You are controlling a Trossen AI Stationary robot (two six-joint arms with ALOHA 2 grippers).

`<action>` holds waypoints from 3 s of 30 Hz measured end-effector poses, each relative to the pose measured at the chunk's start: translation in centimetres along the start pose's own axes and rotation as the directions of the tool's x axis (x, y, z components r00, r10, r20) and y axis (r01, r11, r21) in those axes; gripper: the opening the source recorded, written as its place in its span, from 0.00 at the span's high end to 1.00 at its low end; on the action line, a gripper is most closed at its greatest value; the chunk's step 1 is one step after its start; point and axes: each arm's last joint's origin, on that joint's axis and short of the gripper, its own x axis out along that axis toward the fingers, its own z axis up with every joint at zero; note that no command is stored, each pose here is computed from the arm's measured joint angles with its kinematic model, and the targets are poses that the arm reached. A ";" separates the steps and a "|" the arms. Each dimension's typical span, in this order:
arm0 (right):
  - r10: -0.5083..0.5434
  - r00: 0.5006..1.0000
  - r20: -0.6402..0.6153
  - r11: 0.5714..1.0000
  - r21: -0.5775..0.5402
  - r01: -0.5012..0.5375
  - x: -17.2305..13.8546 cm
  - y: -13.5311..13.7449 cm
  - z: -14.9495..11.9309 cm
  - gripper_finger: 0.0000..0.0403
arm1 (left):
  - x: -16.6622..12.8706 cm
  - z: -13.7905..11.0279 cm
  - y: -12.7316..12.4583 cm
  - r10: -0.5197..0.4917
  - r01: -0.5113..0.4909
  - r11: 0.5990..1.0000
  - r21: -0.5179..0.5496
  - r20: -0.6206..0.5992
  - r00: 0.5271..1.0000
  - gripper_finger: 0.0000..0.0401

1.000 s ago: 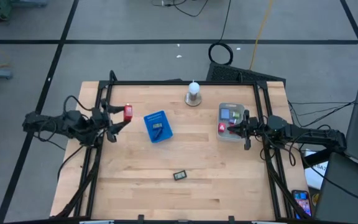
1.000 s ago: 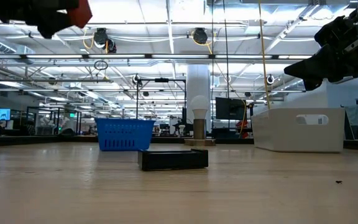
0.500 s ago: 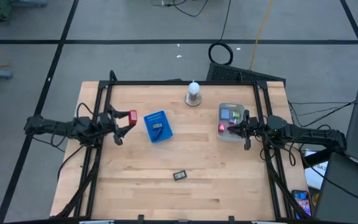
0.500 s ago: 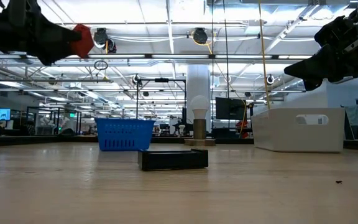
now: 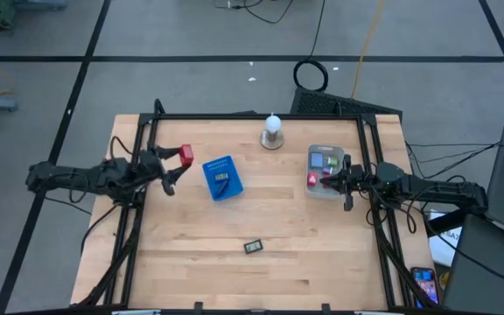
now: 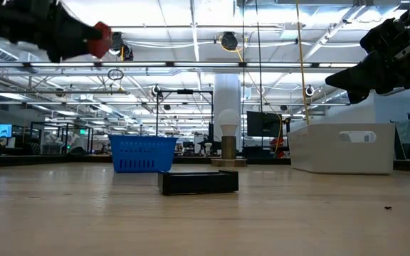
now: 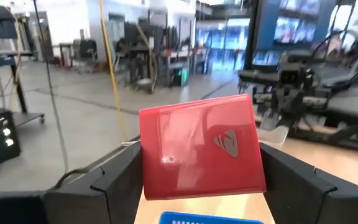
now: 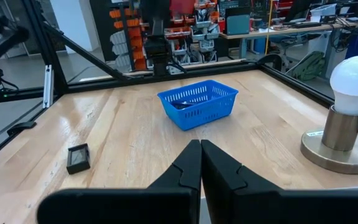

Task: Pick & Place Office items
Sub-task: Put the red charger adapter into the gray bin

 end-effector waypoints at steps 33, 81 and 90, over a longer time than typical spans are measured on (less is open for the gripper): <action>-0.002 1.000 -0.007 1.000 -0.003 0.001 0.0 0.0 -0.1 1.00 | 18.2 -6.6 -1.6 0.064 0.067 0.993 0.101 -0.908 0.414 0.33; -0.004 1.000 -0.015 1.000 -0.002 0.004 0.0 0.0 -0.1 1.00 | 0.1 3.6 0.4 -0.400 0.425 0.889 0.173 -0.160 0.902 0.99; -0.004 1.000 -0.015 1.000 0.001 0.004 0.0 0.0 -0.1 1.00 | -0.3 -0.7 0.6 -0.419 0.419 0.896 0.147 -0.034 0.907 1.00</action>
